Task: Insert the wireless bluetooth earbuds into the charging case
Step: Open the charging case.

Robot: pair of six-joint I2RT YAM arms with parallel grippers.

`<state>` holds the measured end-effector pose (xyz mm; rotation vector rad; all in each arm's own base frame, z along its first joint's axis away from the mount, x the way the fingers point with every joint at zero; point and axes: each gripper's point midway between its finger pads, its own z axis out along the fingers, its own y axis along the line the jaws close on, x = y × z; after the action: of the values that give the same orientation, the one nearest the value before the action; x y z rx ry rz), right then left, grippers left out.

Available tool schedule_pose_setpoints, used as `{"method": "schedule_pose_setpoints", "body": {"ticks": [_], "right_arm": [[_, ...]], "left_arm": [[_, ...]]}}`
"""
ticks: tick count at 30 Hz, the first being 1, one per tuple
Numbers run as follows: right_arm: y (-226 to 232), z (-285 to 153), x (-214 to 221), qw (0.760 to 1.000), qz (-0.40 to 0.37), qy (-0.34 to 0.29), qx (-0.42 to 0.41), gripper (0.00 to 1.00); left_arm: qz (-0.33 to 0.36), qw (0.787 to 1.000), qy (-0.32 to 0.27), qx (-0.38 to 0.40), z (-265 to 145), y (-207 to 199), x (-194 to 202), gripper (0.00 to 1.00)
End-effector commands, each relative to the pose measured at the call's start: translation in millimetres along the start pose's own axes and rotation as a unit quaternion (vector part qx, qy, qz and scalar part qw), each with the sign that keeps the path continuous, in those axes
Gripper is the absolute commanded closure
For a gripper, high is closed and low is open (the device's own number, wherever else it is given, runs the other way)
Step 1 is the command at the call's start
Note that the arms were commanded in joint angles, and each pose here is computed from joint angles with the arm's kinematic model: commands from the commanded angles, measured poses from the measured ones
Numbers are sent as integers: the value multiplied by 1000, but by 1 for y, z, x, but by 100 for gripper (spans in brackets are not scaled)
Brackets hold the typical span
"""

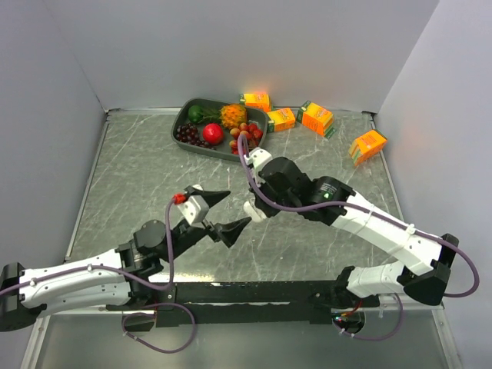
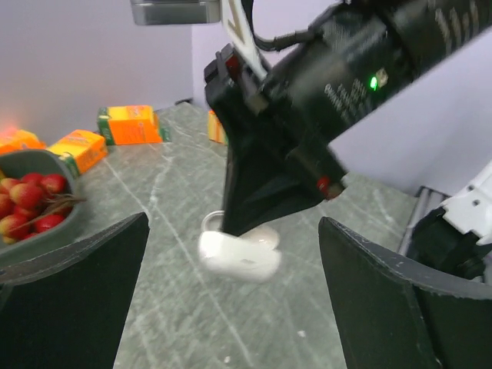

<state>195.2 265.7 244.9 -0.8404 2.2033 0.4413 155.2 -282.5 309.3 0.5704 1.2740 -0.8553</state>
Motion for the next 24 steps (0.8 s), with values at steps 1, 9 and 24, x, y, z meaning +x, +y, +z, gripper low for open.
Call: {"method": "schedule_pose_setpoints", "body": {"ticks": [1, 9, 24], "right_arm": [[-23, -14, -16, 995, -34, -35, 86, 100], [-13, -30, -26, 994, -58, -74, 57, 100], [12, -46, -31, 989, -112, -99, 9, 100]], "left_arm": [[-37, 998, 43, 15, 13, -13, 0, 4], [-58, 996, 64, 18, 15, -6, 17, 4], [-59, 997, 47, 12, 37, 22, 12, 4]]}}
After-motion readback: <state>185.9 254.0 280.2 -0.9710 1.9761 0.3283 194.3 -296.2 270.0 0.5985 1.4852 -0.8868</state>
